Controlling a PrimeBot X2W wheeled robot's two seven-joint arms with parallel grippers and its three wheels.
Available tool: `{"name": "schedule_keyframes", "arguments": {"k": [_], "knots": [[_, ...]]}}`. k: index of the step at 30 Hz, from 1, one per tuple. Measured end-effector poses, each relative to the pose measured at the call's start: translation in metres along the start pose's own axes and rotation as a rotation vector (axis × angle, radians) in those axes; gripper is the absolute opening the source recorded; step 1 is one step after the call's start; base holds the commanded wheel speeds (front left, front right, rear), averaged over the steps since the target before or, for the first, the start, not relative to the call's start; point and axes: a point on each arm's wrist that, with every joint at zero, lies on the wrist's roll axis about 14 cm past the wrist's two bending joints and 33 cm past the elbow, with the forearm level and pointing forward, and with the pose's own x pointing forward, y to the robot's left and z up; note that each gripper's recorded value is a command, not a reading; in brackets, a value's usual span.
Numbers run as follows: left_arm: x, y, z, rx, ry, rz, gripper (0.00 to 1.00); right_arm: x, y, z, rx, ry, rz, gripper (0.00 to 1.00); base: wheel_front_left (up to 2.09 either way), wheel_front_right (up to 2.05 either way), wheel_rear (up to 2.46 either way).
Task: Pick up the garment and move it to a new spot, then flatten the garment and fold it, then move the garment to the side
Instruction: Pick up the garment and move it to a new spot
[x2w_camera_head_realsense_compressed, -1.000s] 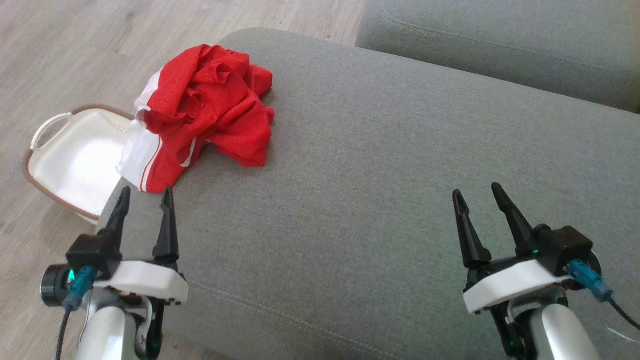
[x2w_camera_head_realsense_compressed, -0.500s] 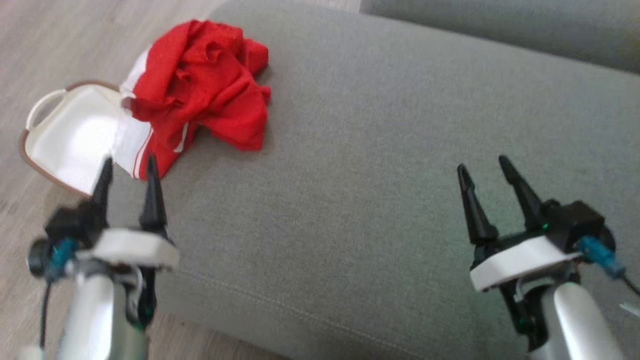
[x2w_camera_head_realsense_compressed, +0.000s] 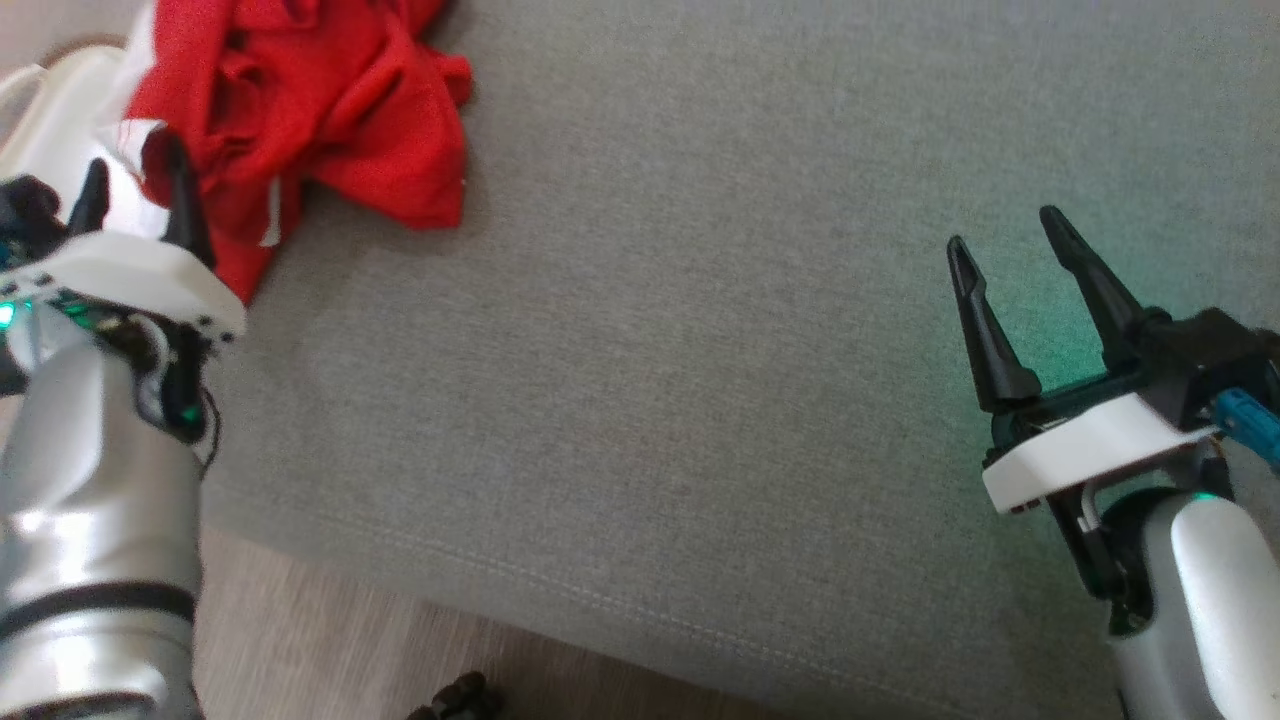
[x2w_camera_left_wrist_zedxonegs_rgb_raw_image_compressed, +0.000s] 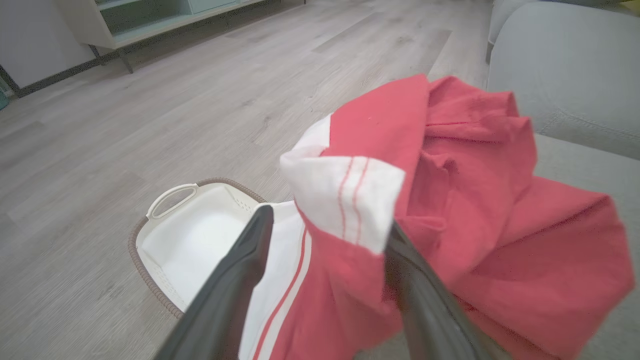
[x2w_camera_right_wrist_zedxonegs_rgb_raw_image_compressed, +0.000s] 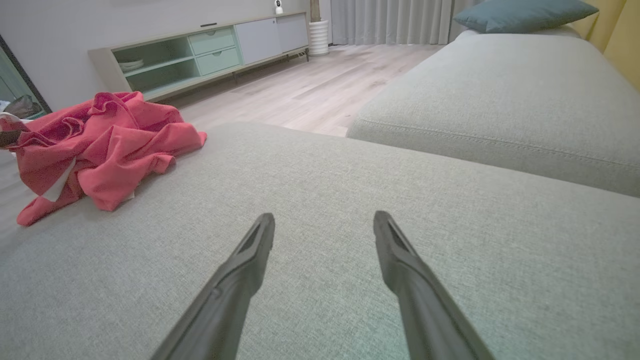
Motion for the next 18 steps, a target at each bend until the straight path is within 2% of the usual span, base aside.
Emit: {"name": "schedule_keyframes", "arguments": {"k": [6,7,8,12,18], "knots": [[0.025,-0.005,-0.033,-0.039,0.164,0.000,1.00,0.004,-0.014,-0.015,0.009,0.029,-0.016,1.00,0.00,0.00,0.00],[0.028,-0.008,-0.036,-0.047,0.176,-0.006,0.43,0.004,-0.017,-0.018,0.010,0.036,-0.021,1.00,0.00,0.00,0.00],[0.030,-0.010,-0.036,-0.047,0.181,-0.010,0.00,0.003,-0.019,-0.020,0.011,0.040,-0.026,1.00,0.00,0.00,0.00],[0.036,-0.009,-0.029,-0.033,0.167,-0.018,0.00,0.002,-0.023,-0.021,0.012,0.042,-0.037,1.00,0.00,0.00,0.00],[0.035,-0.003,0.013,0.006,0.016,-0.023,0.00,-0.001,-0.018,-0.002,0.009,-0.009,-0.045,1.00,0.00,0.00,0.00]]}}
